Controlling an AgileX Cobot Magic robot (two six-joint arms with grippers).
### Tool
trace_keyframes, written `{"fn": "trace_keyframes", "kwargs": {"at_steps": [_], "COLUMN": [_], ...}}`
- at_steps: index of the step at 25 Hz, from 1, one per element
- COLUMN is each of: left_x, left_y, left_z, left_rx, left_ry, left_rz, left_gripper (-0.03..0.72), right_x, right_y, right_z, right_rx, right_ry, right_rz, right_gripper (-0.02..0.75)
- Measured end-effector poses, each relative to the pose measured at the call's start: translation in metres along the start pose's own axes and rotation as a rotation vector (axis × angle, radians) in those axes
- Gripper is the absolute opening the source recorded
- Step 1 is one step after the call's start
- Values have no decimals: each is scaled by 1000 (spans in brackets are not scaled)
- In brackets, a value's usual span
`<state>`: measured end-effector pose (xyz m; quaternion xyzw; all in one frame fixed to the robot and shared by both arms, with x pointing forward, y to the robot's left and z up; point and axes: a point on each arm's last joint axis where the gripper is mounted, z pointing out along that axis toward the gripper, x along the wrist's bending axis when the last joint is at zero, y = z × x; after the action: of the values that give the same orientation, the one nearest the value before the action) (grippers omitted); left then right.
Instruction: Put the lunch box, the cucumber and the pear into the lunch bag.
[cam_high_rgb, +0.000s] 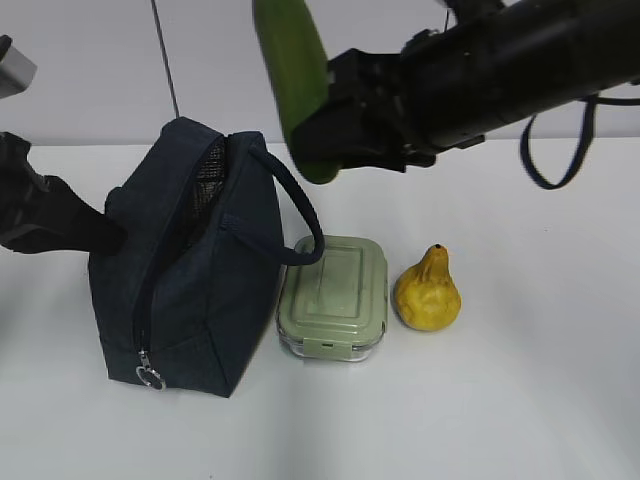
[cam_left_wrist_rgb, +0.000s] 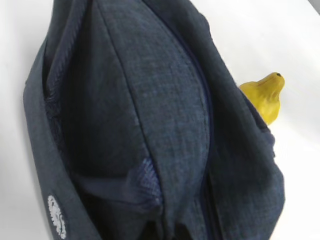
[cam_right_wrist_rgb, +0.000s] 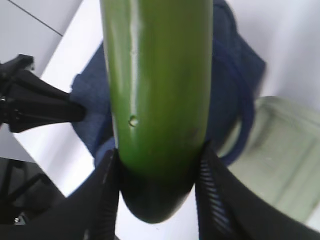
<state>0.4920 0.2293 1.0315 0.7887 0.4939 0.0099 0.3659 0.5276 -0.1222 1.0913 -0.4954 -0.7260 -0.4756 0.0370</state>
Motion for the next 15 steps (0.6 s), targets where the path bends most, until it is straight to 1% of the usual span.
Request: {"fn": "trace_keyframes", "kwargs": {"at_steps": [4,9,15], "left_x": [0,0,0], "left_y": [1,1,2], "left_z": [0,0,0], "left_rx": [-9,-14,-18], "left_ry": [-3,0,1], "left_rz": [-8,-10,-12], "left_gripper": [3,3,3], "right_x": [12,26,43], "right_y": [1,-6,-21], "right_z": [29,60,92], "right_rx": [-38,-67,-57], "right_ry": [53,89,151], "right_rz": [94,200,234], "right_gripper": [302,302,302]}}
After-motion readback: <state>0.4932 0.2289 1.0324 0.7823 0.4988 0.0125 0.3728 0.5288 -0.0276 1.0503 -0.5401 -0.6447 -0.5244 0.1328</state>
